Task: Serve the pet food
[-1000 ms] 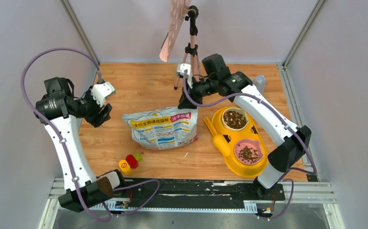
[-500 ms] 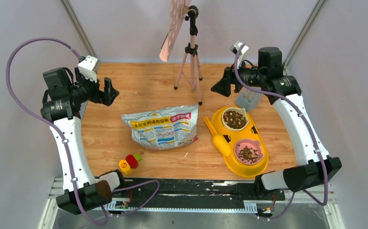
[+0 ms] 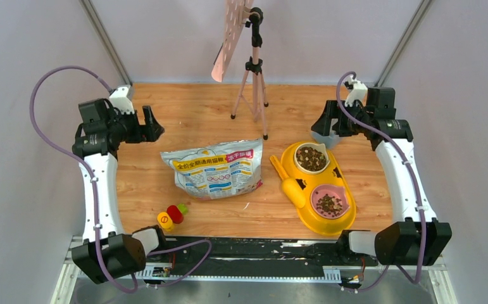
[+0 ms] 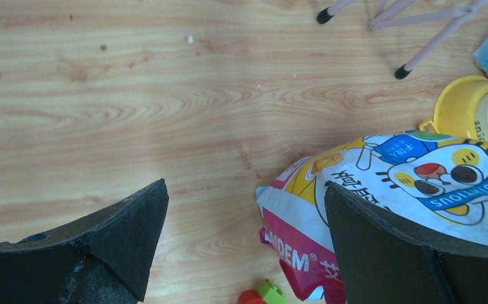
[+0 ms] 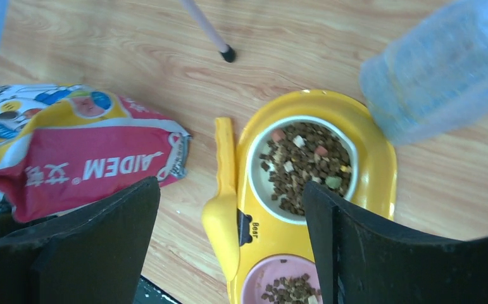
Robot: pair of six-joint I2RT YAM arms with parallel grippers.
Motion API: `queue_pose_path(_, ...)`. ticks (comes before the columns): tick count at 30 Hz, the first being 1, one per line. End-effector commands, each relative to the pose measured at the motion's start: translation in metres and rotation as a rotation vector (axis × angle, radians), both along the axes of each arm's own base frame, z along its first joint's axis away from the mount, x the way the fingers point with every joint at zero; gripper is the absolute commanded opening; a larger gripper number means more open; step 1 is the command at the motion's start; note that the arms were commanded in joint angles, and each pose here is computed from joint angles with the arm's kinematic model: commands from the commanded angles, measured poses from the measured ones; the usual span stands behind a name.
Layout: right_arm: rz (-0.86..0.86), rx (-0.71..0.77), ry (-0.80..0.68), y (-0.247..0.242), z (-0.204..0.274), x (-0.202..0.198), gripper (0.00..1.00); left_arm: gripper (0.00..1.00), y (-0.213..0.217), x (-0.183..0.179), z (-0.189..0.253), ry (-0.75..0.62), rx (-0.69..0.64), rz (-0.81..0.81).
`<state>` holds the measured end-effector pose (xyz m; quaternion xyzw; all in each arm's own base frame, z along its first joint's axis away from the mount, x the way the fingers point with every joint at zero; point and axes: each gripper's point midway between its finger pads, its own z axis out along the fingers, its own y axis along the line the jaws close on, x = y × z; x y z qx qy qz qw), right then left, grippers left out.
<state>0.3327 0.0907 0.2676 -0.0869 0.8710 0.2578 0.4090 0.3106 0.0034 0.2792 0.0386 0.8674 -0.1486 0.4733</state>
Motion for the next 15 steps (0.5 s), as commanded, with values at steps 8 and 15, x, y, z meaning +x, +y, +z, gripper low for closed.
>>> queue_pose_path(8, -0.556, -0.219, -0.14, -0.096, 0.084, 0.039, 0.93, 1.0, 0.014, 0.014, 0.053, -0.074, 0.002, 0.117)
queue_pose_path(15, -0.679, -0.246, -0.269, -0.118, 0.136, 0.049, 0.95, 1.0, 0.024, 0.015, 0.116, -0.26, 0.1, 0.139)
